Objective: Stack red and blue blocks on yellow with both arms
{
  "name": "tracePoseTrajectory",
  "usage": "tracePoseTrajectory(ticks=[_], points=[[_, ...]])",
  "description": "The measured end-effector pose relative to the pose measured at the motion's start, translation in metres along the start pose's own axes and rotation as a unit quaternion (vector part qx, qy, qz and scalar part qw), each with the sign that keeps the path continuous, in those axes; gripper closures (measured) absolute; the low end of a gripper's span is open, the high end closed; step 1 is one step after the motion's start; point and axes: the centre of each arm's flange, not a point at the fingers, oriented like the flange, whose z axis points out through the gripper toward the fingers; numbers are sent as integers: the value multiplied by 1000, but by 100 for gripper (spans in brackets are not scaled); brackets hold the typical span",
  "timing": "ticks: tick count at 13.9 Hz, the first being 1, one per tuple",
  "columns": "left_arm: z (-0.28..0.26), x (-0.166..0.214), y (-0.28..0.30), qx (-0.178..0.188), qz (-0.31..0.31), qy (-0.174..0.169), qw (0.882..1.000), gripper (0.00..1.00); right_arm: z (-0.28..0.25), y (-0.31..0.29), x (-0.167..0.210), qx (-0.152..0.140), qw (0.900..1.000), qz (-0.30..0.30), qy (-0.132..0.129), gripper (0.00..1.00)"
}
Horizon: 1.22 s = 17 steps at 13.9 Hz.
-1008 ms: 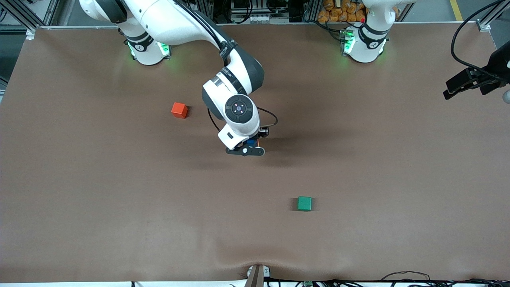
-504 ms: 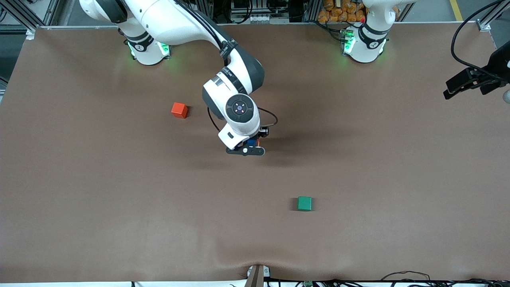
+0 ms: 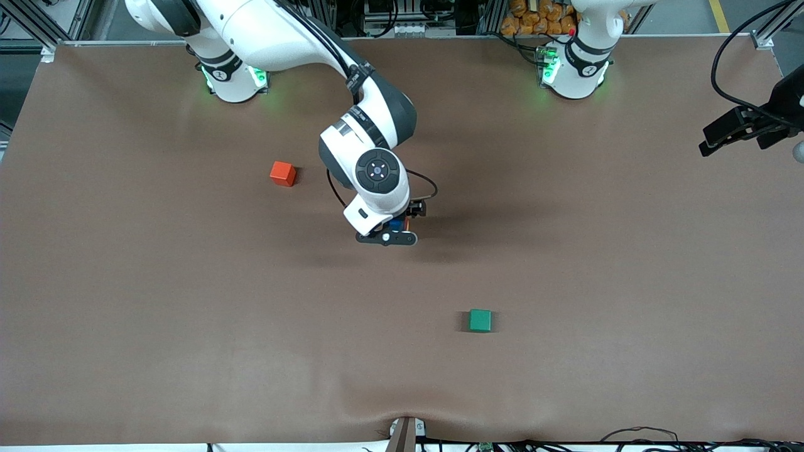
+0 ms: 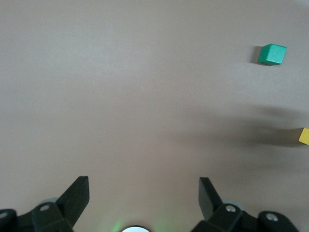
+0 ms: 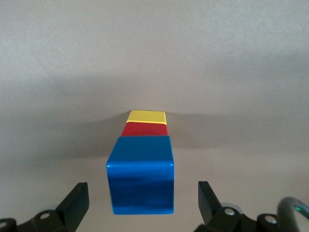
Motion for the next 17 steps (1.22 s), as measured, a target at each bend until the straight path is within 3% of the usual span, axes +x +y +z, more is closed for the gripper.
tracePoseTrajectory(ticks=[6,10,17], points=[[0,0,-3,0,-2,0,1000,0,-33,21,10,-4,1000,15,0,0],[-1,1,-7,0,-7,1,1000,0,-91,63,28,3,999,44,-3,0],[-7,2,-12,-1,-11,7,1000,0,-176,132,29,3,997,82,-12,0]])
